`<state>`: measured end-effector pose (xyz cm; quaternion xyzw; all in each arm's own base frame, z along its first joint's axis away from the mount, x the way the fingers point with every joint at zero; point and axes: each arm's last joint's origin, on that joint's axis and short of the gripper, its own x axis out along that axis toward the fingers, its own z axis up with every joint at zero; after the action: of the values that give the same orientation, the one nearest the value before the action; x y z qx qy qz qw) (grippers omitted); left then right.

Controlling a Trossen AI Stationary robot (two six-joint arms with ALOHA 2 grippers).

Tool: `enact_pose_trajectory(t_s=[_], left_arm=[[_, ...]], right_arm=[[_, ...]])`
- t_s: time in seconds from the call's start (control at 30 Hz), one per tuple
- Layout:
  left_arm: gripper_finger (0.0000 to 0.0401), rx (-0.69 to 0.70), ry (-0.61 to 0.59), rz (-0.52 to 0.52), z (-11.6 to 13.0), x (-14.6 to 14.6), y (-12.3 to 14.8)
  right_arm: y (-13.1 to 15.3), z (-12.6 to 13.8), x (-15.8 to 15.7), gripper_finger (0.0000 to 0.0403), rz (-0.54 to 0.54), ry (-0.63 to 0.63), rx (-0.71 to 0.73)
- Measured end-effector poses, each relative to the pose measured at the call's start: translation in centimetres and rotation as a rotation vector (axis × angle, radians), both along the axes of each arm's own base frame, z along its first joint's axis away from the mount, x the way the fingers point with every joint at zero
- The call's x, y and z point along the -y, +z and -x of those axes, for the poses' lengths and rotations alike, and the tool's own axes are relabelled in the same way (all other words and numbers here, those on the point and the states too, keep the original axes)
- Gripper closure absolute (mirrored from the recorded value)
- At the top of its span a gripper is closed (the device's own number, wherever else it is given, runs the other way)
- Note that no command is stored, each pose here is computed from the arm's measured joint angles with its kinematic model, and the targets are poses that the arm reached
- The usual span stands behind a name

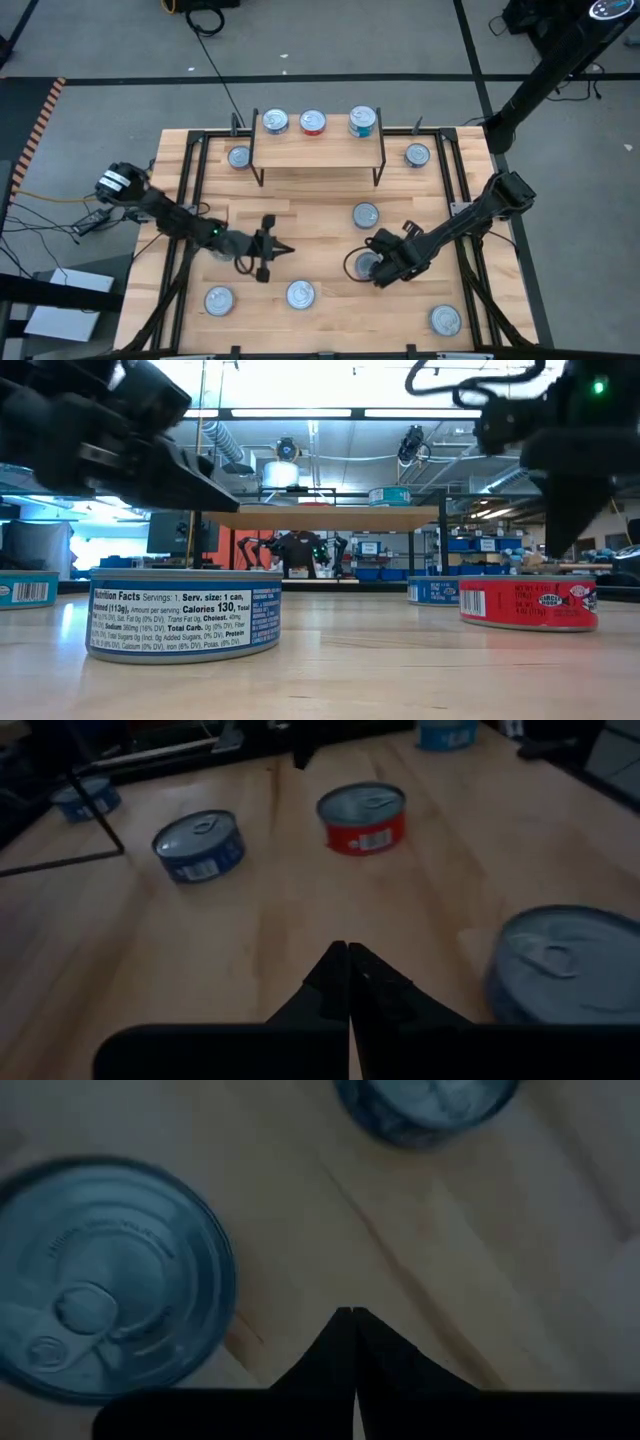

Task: Stack canned seafood by type on shelf
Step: Stack the red tuna can on top of the red tuna can on the shelf

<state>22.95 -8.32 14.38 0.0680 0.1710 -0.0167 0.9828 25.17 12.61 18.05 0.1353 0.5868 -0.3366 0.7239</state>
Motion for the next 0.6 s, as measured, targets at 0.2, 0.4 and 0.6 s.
enact_pose_trajectory(t_s=[0.2, 0.4, 0.6], left_arm=[[0.0400, 0.021, -0.005, -0.006, -0.8, -1.9, 0.3], [0.0400, -0.016, -0.005, 0.000, -1.2, -2.8, -0.6], [0.0401, -0.006, -0.044, -0.024, -1.9, -3.3, -1.7]], right_arm=[[-2.4, 0.0, 0.0, 0.0395, -0.074, 0.021, 0.077], [-3.6, -0.8, -0.4, 0.0395, -0.159, 0.048, 0.214], [-3.7, -1.8, -0.9, 0.0396, -0.185, 0.098, 0.350]])
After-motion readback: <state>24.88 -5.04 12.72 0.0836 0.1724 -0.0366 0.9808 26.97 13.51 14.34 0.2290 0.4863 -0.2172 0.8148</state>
